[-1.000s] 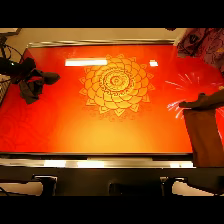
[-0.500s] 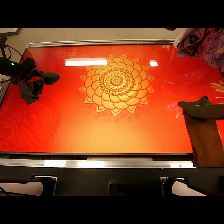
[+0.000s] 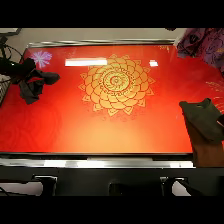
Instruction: Fold the clothes and pants, and hang the long-sleeved shirts on hangers.
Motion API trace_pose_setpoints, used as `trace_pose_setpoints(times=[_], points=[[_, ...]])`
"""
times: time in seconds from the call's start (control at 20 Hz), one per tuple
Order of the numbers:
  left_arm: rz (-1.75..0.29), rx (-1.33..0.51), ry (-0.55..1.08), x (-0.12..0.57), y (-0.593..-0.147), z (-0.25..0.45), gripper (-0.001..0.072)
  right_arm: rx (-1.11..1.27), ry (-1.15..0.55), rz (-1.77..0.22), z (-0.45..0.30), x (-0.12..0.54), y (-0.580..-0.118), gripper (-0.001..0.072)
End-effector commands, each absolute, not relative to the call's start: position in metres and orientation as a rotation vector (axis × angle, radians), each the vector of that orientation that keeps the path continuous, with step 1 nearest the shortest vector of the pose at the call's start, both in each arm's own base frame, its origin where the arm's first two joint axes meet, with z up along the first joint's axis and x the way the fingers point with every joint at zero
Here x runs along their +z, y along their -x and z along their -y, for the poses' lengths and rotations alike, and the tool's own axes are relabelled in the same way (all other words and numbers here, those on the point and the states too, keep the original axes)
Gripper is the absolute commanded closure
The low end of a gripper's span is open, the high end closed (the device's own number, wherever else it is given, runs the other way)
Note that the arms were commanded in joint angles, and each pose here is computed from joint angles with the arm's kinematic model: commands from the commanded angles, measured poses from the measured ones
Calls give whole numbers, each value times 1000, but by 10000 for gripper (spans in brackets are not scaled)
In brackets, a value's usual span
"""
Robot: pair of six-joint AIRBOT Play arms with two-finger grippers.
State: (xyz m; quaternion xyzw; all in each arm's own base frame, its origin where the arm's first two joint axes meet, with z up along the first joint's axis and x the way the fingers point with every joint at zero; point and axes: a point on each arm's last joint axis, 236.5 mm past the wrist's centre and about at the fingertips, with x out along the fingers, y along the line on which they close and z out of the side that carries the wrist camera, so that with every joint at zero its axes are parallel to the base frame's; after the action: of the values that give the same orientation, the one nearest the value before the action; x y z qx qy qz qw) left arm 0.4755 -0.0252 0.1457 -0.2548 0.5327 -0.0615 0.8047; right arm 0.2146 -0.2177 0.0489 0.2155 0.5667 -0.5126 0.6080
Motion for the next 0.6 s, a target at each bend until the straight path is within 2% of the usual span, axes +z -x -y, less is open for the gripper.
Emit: trace_pose_setpoints(times=[0.0,0.55], points=[[-1150,-133,545,145,-474,26,691,-1224,-449,-1355,218,29,-192,688],[-1152,-133,545,145,-473,26,691,-1250,-431,-1467,207,12,-167,688]])
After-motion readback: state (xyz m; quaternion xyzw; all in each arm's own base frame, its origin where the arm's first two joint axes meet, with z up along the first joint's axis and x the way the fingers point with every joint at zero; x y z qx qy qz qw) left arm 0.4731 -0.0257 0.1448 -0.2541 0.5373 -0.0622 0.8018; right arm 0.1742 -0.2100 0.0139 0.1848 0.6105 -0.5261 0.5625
